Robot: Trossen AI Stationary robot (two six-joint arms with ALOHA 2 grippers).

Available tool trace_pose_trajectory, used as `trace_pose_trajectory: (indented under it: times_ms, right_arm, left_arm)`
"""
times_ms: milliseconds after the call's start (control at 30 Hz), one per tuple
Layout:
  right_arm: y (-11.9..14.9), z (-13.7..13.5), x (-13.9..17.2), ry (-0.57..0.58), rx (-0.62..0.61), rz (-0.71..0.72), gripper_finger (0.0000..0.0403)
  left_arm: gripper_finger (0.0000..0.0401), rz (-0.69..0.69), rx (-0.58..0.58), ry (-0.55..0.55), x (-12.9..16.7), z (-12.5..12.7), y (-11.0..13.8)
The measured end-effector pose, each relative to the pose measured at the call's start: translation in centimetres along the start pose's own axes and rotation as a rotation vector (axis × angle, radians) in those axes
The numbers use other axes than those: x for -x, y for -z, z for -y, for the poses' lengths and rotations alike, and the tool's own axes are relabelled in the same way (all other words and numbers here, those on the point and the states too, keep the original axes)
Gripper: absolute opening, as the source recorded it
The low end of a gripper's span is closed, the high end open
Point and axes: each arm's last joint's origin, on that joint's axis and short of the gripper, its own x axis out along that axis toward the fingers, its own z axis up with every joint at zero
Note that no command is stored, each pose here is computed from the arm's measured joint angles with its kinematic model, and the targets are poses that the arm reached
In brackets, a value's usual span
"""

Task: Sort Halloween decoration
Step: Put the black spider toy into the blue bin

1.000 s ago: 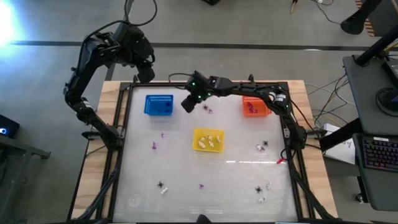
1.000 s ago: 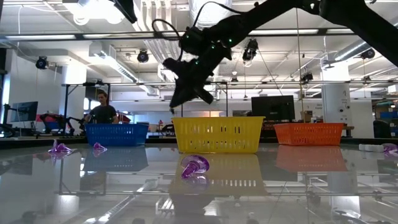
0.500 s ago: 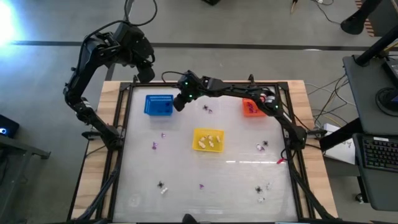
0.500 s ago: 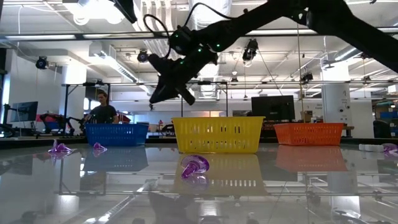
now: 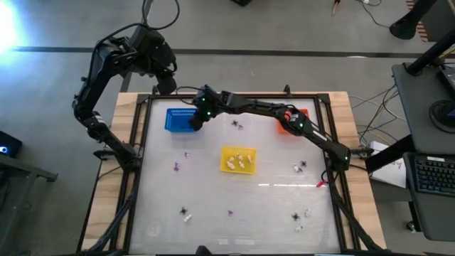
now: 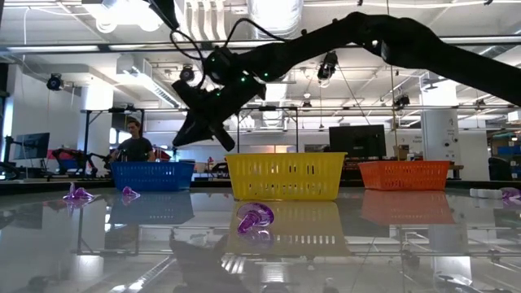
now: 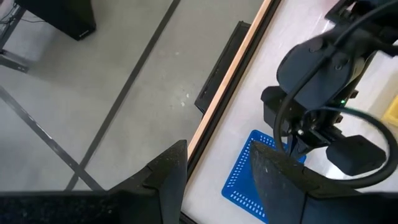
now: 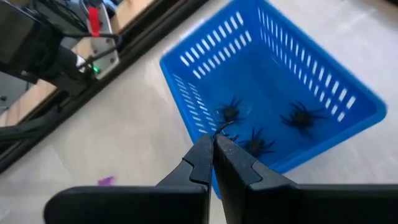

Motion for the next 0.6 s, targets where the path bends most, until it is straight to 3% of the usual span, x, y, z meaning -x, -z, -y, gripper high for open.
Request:
trace_pose_trajectory:
  times_ms: [600]
  right_arm:
    - [0.30, 0.31, -0.31, 0.016, 0.003, -0.007, 0.0012]
  left_arm:
    - [0.0157, 0.002, -0.001, -0.001, 0.12, -0.01, 0.06]
